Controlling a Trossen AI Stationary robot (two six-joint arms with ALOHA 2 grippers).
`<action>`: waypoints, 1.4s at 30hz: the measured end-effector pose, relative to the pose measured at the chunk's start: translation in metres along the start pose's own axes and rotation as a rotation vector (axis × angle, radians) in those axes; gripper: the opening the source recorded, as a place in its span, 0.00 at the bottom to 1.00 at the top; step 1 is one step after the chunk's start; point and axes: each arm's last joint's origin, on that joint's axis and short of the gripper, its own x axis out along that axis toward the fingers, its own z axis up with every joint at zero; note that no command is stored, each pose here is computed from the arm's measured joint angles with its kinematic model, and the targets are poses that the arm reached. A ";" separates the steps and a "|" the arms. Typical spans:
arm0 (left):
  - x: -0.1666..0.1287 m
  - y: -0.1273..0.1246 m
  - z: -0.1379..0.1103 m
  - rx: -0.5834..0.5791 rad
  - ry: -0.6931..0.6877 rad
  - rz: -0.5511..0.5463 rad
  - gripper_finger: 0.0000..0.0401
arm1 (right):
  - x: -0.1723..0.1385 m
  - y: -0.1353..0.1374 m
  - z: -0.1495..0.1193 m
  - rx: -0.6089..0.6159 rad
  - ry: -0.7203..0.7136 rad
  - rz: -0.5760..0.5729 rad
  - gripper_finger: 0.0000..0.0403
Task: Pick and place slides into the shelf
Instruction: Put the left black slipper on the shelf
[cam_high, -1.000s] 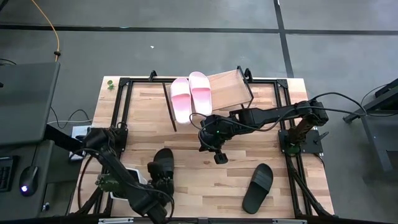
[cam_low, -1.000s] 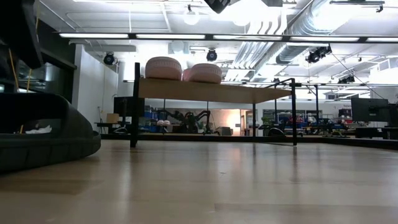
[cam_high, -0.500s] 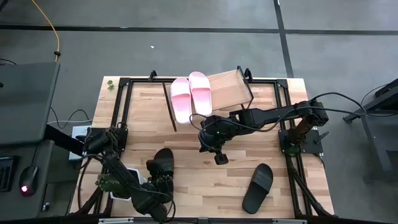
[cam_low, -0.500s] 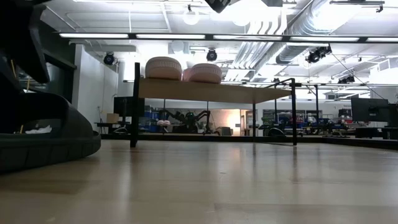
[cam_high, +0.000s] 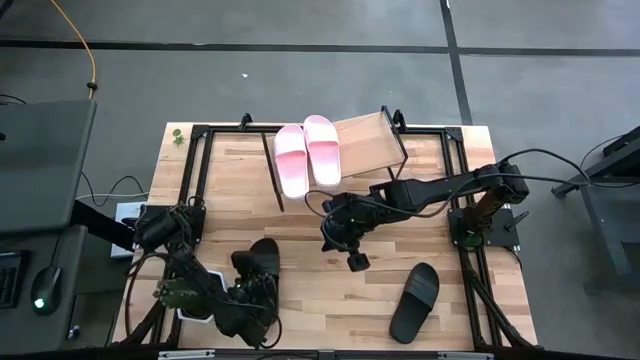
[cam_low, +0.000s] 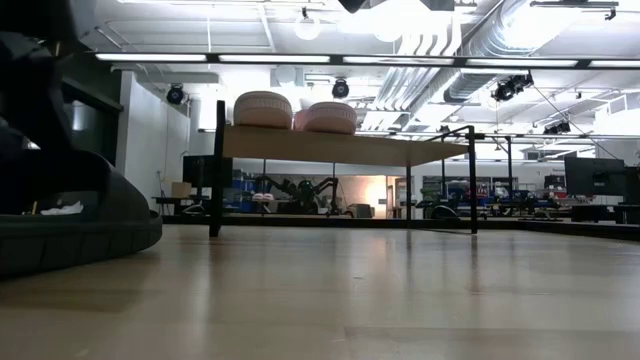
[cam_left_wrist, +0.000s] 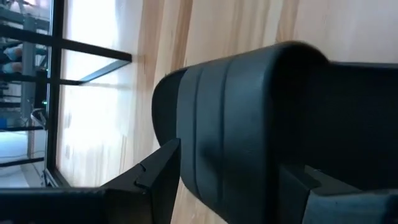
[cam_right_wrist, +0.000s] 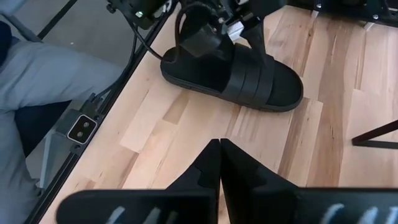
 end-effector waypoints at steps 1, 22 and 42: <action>0.002 0.000 0.001 -0.005 0.000 0.002 0.44 | 0.000 0.000 0.000 -0.001 0.000 0.000 0.00; 0.013 0.003 0.009 -0.025 0.007 0.001 0.08 | 0.000 0.000 0.001 -0.002 -0.008 -0.001 0.00; -0.004 0.012 0.023 0.042 -0.105 0.070 0.01 | -0.001 -0.004 0.001 -0.097 0.000 -0.110 0.00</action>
